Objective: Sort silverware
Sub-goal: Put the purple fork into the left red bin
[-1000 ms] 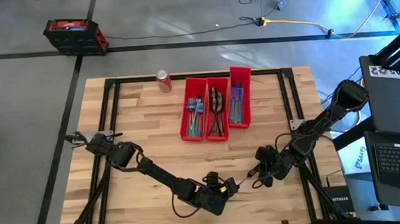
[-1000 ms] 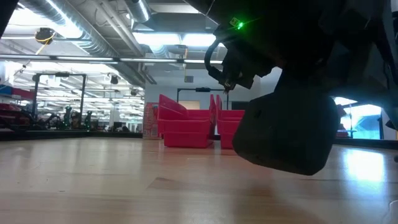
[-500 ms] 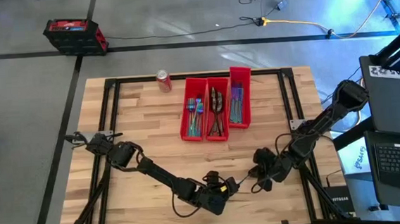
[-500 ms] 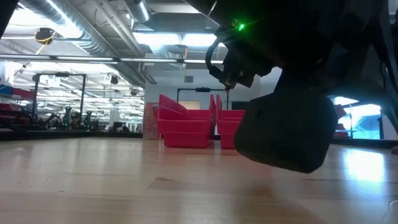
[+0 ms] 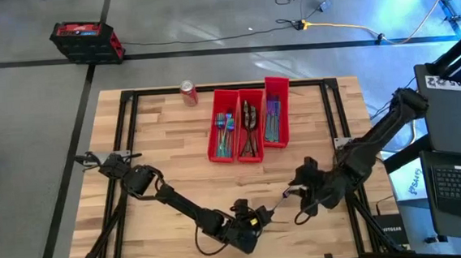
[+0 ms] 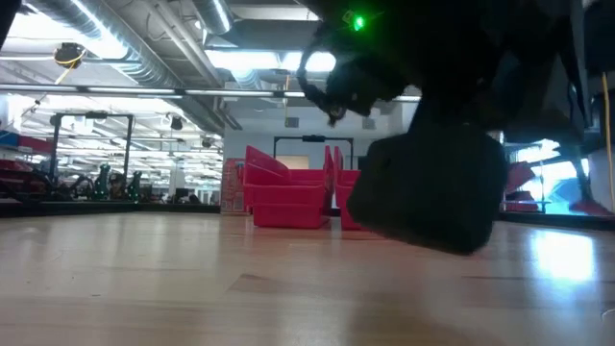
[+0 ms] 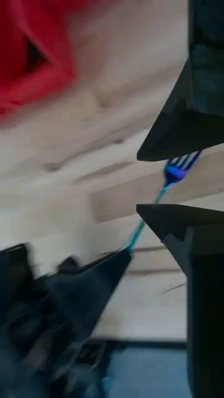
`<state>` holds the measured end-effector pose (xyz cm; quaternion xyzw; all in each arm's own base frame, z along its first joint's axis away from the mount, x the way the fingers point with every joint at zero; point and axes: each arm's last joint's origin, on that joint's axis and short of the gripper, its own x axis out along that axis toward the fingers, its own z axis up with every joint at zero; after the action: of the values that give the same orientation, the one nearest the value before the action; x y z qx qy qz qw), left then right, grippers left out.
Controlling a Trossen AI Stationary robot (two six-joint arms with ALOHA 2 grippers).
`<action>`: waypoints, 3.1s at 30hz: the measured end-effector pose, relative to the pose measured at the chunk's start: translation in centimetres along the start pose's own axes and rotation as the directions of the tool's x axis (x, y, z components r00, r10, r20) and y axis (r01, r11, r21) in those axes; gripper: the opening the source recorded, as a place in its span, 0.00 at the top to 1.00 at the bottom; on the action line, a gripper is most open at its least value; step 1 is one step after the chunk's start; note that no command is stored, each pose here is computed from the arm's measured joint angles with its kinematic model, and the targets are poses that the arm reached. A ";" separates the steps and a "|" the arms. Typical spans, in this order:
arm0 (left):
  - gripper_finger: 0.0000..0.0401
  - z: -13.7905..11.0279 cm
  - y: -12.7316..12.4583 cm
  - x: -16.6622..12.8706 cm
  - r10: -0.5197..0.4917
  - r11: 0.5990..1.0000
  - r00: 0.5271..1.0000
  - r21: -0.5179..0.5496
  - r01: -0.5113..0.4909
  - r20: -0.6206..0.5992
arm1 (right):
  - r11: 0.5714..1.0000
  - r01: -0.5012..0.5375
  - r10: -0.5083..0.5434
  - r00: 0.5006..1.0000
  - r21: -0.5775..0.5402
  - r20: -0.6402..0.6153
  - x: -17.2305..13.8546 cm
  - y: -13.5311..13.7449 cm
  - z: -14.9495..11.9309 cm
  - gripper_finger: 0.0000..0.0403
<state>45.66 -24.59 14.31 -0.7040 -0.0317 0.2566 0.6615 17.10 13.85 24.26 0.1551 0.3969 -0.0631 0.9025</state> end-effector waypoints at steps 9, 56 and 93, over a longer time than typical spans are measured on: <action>1.00 -0.9 -0.8 -1.9 -0.081 0.997 0.994 0.009 0.081 0.077 | 0.998 -0.064 0.061 0.987 0.015 0.146 -4.0 -0.7 2.3 0.73; 1.00 7.0 -8.9 -12.1 -0.235 0.971 0.849 0.145 0.188 0.473 | 0.998 -0.037 0.026 0.974 0.043 0.226 -4.7 -1.2 2.6 0.73; 1.00 19.5 -8.8 -1.7 -0.068 0.978 0.759 -0.108 0.181 0.648 | 0.999 -0.033 0.030 0.982 0.012 0.184 -4.6 -1.3 2.4 0.73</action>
<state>38.92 -6.31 23.38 -0.6225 -0.3232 0.4329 0.5662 15.33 11.81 28.85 0.1615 0.3090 -0.0659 0.9350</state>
